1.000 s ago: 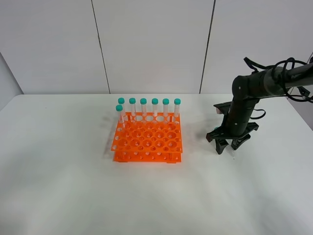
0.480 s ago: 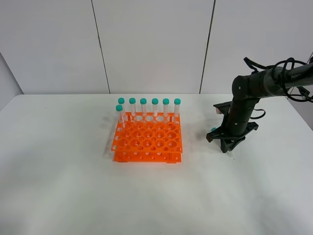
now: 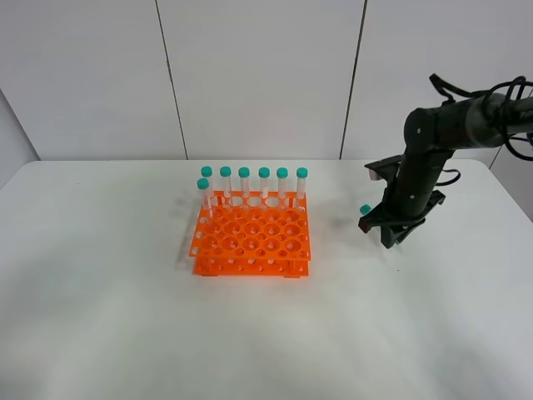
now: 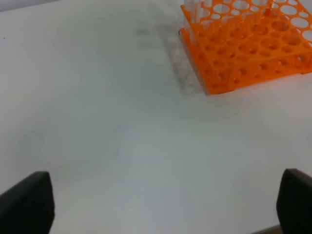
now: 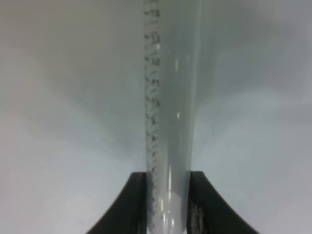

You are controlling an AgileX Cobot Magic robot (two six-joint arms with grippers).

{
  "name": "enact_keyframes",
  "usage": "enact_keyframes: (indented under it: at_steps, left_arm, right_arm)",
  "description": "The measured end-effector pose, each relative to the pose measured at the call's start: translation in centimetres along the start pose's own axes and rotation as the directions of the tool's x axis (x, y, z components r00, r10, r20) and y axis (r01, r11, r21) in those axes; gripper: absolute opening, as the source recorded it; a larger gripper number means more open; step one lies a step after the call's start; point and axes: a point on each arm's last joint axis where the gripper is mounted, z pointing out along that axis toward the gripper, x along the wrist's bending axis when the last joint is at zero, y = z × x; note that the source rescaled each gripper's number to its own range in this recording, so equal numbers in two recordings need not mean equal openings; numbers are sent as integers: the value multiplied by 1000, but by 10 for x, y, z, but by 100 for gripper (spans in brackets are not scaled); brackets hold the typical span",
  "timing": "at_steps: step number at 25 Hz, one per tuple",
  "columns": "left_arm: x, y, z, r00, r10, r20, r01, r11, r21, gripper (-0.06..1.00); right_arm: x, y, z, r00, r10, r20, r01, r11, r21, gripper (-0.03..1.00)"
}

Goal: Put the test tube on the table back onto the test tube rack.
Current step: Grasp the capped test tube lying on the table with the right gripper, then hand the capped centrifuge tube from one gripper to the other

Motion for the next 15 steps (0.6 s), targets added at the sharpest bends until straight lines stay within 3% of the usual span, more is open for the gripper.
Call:
enact_keyframes:
  at_steps: [4, 9, 13, 15]
  left_arm:
    - [0, 0, 0, 1000, 0, 0, 0, 1000, -1, 100]
    - [0, 0, 0, 1000, 0, 0, 0, 1000, -1, 100]
    - [0, 0, 0, 1000, 0, 0, 0, 1000, -1, 100]
    - [0, 0, 0, 1000, 0, 0, 0, 1000, -1, 100]
  right_arm:
    - [3, 4, -42, 999, -30, -10, 28, 988, -153, 5]
    - [15, 5, -87, 995, -94, -29, 79, 941, -328, 5]
    - [42, 9, -100, 981, -193, -8, 176, 909, -378, 5]
    - [58, 11, -100, 970, -237, 46, 237, 899, -367, 5]
